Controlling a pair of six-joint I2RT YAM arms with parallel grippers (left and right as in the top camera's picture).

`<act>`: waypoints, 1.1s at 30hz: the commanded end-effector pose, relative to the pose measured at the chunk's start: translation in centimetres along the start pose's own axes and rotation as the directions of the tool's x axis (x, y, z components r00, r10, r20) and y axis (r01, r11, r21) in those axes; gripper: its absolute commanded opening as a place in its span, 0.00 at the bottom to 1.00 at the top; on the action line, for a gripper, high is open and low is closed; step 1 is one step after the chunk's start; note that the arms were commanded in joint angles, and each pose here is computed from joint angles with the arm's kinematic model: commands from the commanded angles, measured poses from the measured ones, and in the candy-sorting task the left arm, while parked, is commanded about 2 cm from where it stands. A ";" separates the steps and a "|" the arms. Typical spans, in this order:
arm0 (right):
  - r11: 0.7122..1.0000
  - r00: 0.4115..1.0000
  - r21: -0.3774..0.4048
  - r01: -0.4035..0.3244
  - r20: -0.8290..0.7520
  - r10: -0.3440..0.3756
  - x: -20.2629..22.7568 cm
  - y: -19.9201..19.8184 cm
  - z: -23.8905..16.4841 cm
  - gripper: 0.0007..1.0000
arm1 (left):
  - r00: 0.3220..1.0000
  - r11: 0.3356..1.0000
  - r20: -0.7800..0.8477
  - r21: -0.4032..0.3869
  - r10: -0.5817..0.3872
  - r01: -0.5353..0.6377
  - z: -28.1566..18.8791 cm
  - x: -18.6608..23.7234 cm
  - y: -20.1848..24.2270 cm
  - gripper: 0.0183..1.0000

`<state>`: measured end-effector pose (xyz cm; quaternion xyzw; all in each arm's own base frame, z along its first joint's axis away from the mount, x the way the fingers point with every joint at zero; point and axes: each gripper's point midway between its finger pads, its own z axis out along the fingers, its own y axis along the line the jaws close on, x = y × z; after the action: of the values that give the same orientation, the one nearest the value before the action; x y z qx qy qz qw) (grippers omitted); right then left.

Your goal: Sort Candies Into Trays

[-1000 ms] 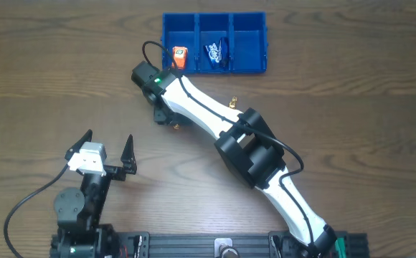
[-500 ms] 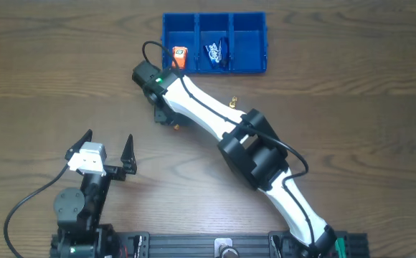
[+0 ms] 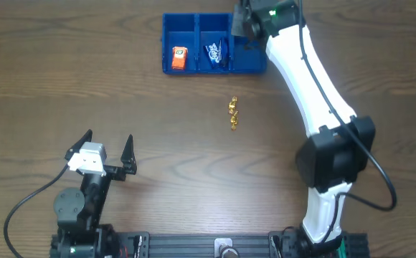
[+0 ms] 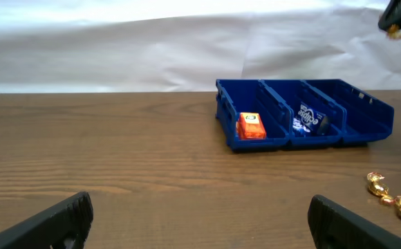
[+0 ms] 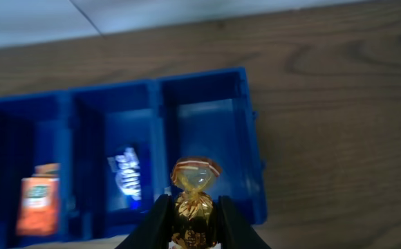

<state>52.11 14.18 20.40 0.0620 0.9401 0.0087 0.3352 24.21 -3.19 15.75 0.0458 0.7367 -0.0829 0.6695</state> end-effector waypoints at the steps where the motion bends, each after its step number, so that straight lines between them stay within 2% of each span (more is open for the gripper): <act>1: 0.996 0.996 0.019 0.084 -0.009 -0.083 0.6 -0.1 3.7 0.10 | 0.999 1.000 -0.046 0.017 -0.019 0.020 0.1 1.6 -0.2 1.00; 5: 0.997 0.996 0.011 0.076 0.038 -0.076 -0.3 0.3 6.0 0.10 | 0.999 1.000 -0.046 0.017 -0.019 0.020 0.1 1.6 -0.2 1.00; 11: 0.995 0.995 0.040 0.091 0.042 -0.093 0.0 0.0 8.0 0.12 | 0.999 1.000 -0.046 0.017 -0.019 0.020 0.1 1.6 -0.2 1.00; 14: 0.996 0.994 0.032 0.084 0.068 -0.086 -0.5 0.2 8.3 0.29 | 0.999 1.000 -0.046 0.017 -0.019 0.020 0.1 1.6 -0.2 1.00; 15: 0.996 0.993 0.029 0.082 0.078 -0.084 -0.8 0.3 8.2 0.39 | 0.999 1.000 -0.046 0.017 -0.019 0.020 0.1 1.6 -0.2 1.00; 16: 0.996 0.993 0.028 0.080 0.082 -0.082 -0.9 0.4 8.2 0.59 | 0.999 1.000 -0.046 0.017 -0.019 0.020 0.1 1.6 -0.2 1.00; 19: 0.996 0.992 0.034 0.084 0.090 -0.087 -1.0 0.3 8.2 0.88 | 0.999 1.000 -0.046 0.017 -0.019 0.020 0.1 1.6 -0.2 1.00; 20: 0.995 0.991 0.034 0.096 0.090 -0.099 -1.1 0.3 7.9 0.92 | 0.999 1.000 -0.046 0.017 -0.019 0.020 0.1 1.6 -0.2 1.00; 22: 0.995 0.991 0.033 0.099 0.089 -0.102 -1.5 0.1 5.9 0.93 | 0.999 1.000 -0.046 0.017 -0.019 0.020 0.1 1.6 -0.2 1.00; 24: 0.994 0.989 0.014 0.108 0.099 -0.109 -2.0 0.7 1.6 0.94 | 0.999 1.000 -0.046 0.017 -0.019 0.020 0.1 1.6 -0.2 1.00; 25: 0.996 0.992 0.002 0.087 0.095 -0.087 -1.9 0.9 -1.2 0.94 | 0.999 1.000 -0.046 0.017 -0.019 0.020 0.1 1.6 -0.2 1.00; 26: 0.998 0.996 -0.022 0.064 0.068 -0.062 -1.1 1.1 -4.0 0.94 | 0.999 1.000 -0.046 0.017 -0.019 0.020 0.1 1.6 -0.2 1.00; 28: 0.993 0.994 -0.072 0.094 -0.043 -0.097 2.4 2.1 -8.0 0.94 | 0.999 1.000 -0.046 0.017 -0.019 0.020 0.1 1.6 -0.2 1.00; 30: 0.988 0.978 -0.082 0.127 -0.159 -0.139 6.6 2.9 -8.9 0.94 | 0.999 1.000 -0.046 0.017 -0.019 0.020 0.1 1.6 -0.2 1.00; 33: 0.990 0.944 -0.038 0.133 -0.301 -0.138 12.7 2.9 -6.9 0.94 | 0.999 1.000 -0.046 0.017 -0.019 0.020 0.1 1.6 -0.2 1.00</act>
<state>40.53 18.19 25.72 -0.0297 0.9579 0.0276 0.2841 24.21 -3.19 15.76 0.0458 0.7366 -0.0829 0.6697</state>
